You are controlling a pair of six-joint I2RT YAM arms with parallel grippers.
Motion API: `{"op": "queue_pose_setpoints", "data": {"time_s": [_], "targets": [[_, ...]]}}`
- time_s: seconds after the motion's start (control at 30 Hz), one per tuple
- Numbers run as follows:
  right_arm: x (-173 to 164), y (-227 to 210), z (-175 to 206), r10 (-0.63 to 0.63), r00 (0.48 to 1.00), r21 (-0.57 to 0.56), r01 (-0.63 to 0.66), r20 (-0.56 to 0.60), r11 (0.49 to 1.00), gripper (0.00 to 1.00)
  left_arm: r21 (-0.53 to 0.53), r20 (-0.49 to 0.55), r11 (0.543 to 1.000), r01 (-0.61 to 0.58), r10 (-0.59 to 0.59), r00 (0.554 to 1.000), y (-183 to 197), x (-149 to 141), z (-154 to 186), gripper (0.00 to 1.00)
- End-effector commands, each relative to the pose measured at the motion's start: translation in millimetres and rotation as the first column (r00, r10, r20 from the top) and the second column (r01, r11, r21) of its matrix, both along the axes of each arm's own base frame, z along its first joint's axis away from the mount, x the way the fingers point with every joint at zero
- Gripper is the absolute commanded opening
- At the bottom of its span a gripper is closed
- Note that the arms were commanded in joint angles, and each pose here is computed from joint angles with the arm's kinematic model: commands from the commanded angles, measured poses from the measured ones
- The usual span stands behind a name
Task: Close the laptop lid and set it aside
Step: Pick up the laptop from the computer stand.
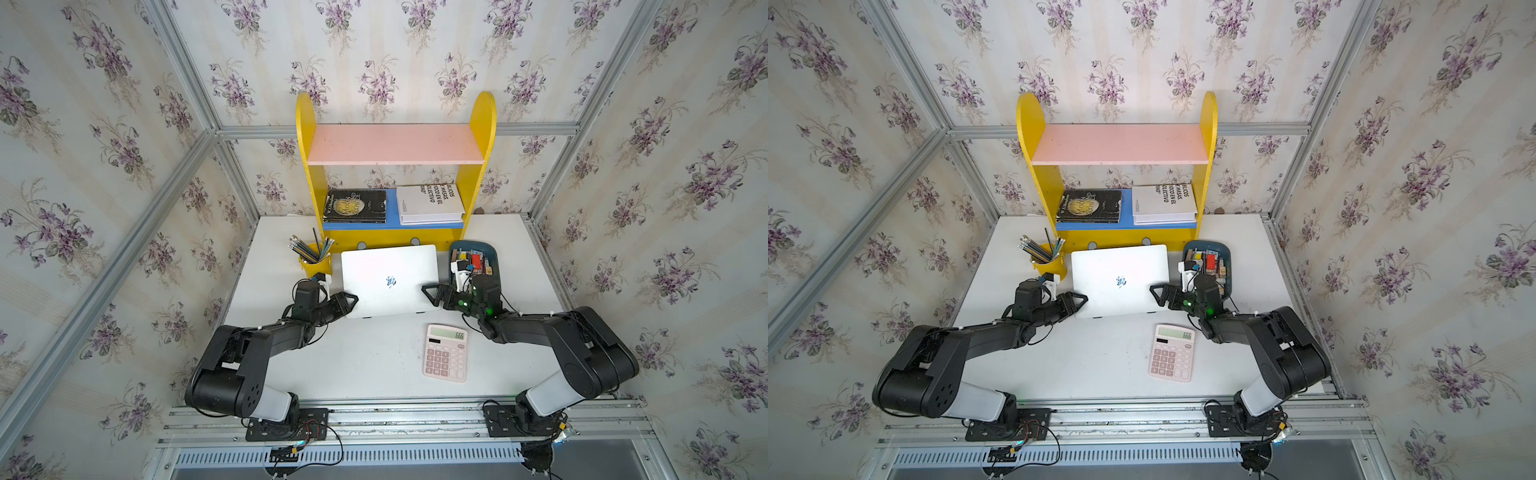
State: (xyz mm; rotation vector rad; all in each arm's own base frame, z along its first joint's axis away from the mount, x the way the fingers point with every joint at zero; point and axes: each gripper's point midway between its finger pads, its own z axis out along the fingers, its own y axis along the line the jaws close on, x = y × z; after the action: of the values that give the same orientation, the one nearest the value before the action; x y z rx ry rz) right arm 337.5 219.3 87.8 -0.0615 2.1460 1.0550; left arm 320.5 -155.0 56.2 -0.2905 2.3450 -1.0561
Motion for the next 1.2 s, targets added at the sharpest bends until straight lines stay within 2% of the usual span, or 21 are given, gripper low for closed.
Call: {"op": "queue_pose_setpoints", "data": {"time_s": [0.0, 0.33, 0.7, 0.93, 1.17], "targets": [[5, -13, -22, -0.063, 0.997, -0.089, 0.059, -0.038, 0.994, 0.96, -0.020, 0.037, 0.999, 0.027, -0.026, 0.999, -5, 4, 8, 0.60], [11, -20, -39, -0.109, 0.992, -0.142, 0.099, -0.067, 0.985, 1.00, -0.019, 0.036, 0.999, 0.028, -0.027, 0.999, -5, 4, 9, 0.60], [13, -27, -34, -0.136, 0.990, -0.168, 0.126, -0.046, 0.978, 1.00, -0.019, 0.035, 0.999, 0.027, -0.027, 0.999, -5, 3, 8, 0.60], [7, -7, -25, -0.034, 0.998, -0.080, 0.030, -0.049, 0.996, 0.99, -0.019, 0.033, 0.999, 0.029, -0.029, 0.999, -6, 4, 7, 0.60], [1, 7, -18, 0.041, 0.998, -0.007, -0.041, -0.056, 0.999, 0.93, -0.018, 0.027, 0.999, 0.027, -0.027, 0.999, -5, 3, 6, 0.59]]}}
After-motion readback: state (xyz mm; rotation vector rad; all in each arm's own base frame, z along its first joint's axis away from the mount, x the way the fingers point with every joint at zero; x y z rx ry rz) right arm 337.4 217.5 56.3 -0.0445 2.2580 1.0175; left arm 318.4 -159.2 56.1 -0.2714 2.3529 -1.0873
